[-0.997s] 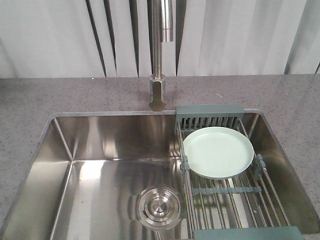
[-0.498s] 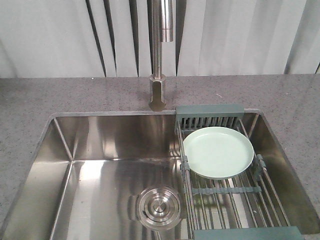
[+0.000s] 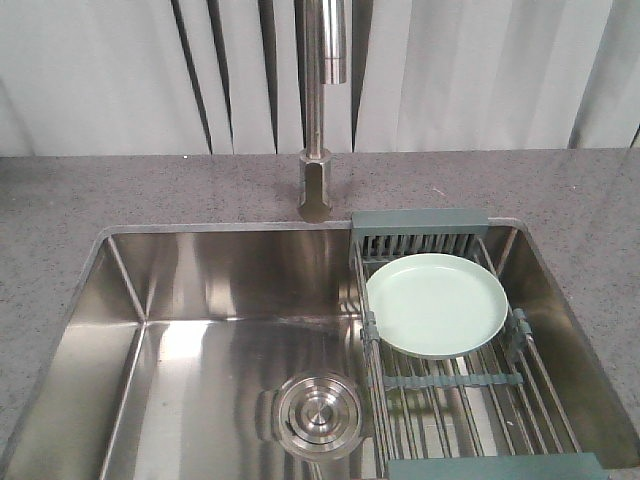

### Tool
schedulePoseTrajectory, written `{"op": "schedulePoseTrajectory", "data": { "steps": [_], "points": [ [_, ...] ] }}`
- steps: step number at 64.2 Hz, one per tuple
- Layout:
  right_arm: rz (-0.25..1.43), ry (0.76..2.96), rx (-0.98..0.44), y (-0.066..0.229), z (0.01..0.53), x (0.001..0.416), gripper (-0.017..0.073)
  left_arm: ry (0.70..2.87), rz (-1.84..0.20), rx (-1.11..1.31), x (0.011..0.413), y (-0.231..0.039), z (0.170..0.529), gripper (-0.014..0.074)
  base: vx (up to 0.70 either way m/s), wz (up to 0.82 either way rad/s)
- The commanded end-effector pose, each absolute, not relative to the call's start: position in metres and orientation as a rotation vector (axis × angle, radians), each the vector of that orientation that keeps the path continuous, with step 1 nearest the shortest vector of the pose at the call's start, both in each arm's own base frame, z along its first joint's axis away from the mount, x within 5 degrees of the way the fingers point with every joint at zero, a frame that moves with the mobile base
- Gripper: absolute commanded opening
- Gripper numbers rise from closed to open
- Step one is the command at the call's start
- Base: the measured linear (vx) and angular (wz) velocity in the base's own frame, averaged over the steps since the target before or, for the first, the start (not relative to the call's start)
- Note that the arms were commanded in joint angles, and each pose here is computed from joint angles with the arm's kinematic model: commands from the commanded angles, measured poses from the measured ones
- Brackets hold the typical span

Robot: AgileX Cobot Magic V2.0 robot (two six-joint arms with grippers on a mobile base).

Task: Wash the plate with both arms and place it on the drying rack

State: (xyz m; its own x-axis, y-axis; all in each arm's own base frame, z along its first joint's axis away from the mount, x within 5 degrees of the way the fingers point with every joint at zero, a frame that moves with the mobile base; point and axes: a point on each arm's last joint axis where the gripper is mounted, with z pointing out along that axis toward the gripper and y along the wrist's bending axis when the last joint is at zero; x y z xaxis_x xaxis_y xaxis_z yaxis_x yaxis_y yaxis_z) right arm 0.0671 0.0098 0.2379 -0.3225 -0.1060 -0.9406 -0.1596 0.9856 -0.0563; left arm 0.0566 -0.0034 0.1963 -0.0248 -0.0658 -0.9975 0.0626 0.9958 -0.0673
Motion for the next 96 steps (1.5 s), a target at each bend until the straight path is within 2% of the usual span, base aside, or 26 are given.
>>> {"op": "schedulePoseTrajectory", "data": {
  "steps": [1,21,40,96],
  "points": [
    [0.048,1.817,-0.181,0.010,0.252,0.070,-0.0010,1.523,-0.129,-0.007,0.056,-0.004,0.197,-0.0006,0.00,0.00],
    [0.055,1.736,-0.165,0.009,0.245,0.062,-0.0010,1.523,-0.129,-0.007,0.056,-0.004,0.197,-0.0006,0.00,0.00],
    [0.061,1.561,-0.131,0.007,0.193,0.057,-0.0010,1.523,-0.129,-0.007,0.056,-0.004,0.197,-0.0006,0.00,0.00],
    [0.026,1.562,-0.089,0.004,0.193,0.057,-0.0010,1.523,-0.129,-0.007,0.056,-0.004,0.197,-0.0006,0.00,0.00]
  ]
}}
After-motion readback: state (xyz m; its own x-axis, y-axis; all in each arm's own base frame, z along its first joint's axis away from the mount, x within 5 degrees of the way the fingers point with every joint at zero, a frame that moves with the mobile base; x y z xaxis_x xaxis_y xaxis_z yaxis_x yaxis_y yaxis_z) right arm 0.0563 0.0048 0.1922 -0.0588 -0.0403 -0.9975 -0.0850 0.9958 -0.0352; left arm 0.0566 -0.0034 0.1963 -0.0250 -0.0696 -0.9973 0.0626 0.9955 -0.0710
